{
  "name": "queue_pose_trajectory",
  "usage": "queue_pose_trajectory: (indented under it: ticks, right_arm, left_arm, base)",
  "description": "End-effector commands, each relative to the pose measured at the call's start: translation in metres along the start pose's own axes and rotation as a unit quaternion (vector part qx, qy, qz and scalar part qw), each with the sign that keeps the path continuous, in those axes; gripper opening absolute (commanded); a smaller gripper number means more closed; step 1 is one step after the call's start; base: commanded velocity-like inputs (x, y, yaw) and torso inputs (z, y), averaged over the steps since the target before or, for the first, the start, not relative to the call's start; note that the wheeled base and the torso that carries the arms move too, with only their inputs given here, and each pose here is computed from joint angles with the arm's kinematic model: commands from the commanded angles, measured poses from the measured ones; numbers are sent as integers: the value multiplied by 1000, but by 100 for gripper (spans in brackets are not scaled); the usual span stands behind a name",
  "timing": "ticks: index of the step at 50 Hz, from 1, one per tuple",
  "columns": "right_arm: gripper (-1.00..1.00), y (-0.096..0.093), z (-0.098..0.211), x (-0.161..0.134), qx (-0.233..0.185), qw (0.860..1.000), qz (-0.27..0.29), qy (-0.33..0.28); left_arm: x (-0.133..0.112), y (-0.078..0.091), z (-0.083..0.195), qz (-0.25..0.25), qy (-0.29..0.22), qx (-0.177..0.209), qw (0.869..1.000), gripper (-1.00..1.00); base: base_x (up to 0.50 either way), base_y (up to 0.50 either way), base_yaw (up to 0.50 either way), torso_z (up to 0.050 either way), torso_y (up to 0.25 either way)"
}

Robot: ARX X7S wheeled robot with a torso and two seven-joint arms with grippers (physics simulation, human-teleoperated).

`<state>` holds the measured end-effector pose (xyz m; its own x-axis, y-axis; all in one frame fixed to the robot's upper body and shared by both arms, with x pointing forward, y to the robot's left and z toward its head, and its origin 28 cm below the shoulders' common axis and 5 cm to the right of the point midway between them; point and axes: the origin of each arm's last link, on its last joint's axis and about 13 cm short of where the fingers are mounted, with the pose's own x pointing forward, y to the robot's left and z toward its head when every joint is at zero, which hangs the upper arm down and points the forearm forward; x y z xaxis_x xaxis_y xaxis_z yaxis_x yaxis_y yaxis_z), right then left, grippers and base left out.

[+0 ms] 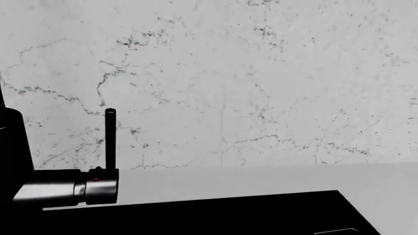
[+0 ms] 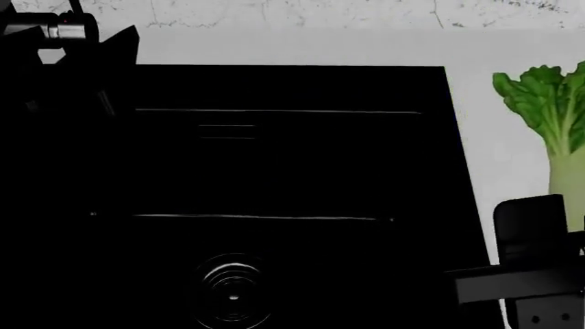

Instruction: Pick the celery from the sink and place it on the plate located on the counter

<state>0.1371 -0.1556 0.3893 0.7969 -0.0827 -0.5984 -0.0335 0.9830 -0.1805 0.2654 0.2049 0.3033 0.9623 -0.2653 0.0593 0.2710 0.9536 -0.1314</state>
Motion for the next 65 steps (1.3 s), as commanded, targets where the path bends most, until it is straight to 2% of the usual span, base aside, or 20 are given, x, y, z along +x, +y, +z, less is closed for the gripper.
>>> queue_pose_trajectory:
  ticks: [1,22,34,57,65]
  right_arm:
    - [-100,-14,-17,0,19,998,-45,24]
    - [-100,-48,-22,24,44,989,-134,54]
    - [-100,-61,-31,29,61,984,-151,74]
    - [-100,-69,-43,32,75,980,-158,90]
    - [-100,-80,-57,35,90,975,-173,107]
  left_arm:
    - [0,-2,-2,-8,-2,6,1000,100]
    - [0,-2,-3,-10,-2,10,1000,100]
    - [0,-3,-2,-10,-2,10,1000,100]
    - [0,-4,-2,-17,1,11,1000,100]
    - [0,-2,-2,-17,0,10,1000,100]
  base:
    - [0,0,0,0,0]
    - [0,0,0,0,0]
    - [0,0,0,0,0]
    - [0,0,0,0,0]
    - [0,0,0,0,0]
